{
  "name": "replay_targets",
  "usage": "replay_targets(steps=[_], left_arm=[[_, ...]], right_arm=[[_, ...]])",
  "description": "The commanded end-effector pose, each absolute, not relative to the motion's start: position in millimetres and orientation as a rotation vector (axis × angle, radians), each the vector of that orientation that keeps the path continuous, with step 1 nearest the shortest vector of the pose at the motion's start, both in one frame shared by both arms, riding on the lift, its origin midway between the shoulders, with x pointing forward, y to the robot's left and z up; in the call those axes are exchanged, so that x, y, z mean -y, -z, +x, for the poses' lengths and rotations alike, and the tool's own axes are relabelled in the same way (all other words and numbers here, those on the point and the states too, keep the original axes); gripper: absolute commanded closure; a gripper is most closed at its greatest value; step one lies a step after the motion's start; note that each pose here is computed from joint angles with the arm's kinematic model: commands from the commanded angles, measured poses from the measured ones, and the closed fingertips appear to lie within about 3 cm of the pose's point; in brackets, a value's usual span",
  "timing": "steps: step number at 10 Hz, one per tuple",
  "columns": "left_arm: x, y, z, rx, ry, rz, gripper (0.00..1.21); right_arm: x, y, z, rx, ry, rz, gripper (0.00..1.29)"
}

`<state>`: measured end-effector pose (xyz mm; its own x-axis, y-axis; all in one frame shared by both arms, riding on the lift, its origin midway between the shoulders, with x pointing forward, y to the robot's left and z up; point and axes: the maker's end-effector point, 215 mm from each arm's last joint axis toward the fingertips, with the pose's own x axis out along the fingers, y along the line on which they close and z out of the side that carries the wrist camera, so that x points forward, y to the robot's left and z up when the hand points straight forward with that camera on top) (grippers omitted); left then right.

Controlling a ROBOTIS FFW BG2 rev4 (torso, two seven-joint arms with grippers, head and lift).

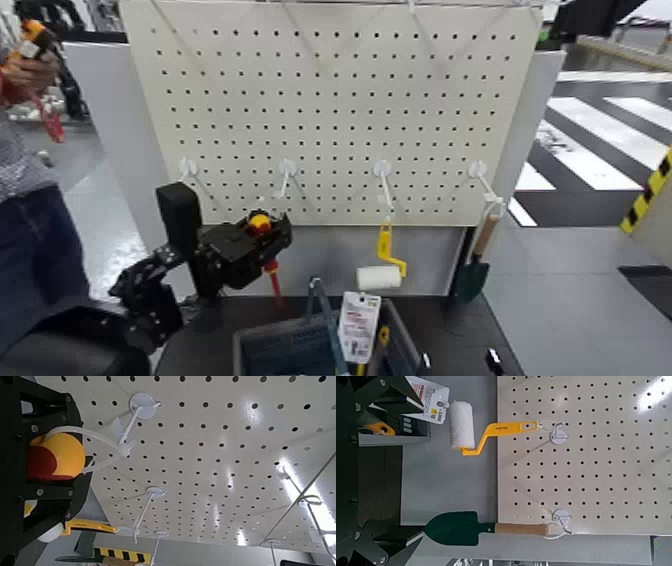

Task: Put the red screwdriver into the crate.

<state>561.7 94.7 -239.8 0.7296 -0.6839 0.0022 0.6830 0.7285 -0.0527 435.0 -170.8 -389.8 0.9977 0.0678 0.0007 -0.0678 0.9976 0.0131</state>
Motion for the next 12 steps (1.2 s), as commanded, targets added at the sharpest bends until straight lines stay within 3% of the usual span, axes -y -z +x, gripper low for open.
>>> replay_targets(steps=[1, 3, 7, 12], left_arm=[[-92, 240, 553, -0.035, 0.761, -0.093, 1.19], [-87, 250, 541, -0.085, 0.797, -0.119, 1.19], [-118, 282, 519, -0.197, 0.774, -0.211, 1.19], [-105, 317, 503, -0.258, 0.834, -0.365, 1.19]], right_arm=[[170, 391, 436, -0.001, -0.069, 0.013, 0.19], [170, 390, 436, 0.000, -0.069, 0.014, 0.19], [170, 391, 436, -0.004, -0.069, 0.013, 0.19], [169, 392, 436, -0.005, -0.070, 0.020, 0.19]])
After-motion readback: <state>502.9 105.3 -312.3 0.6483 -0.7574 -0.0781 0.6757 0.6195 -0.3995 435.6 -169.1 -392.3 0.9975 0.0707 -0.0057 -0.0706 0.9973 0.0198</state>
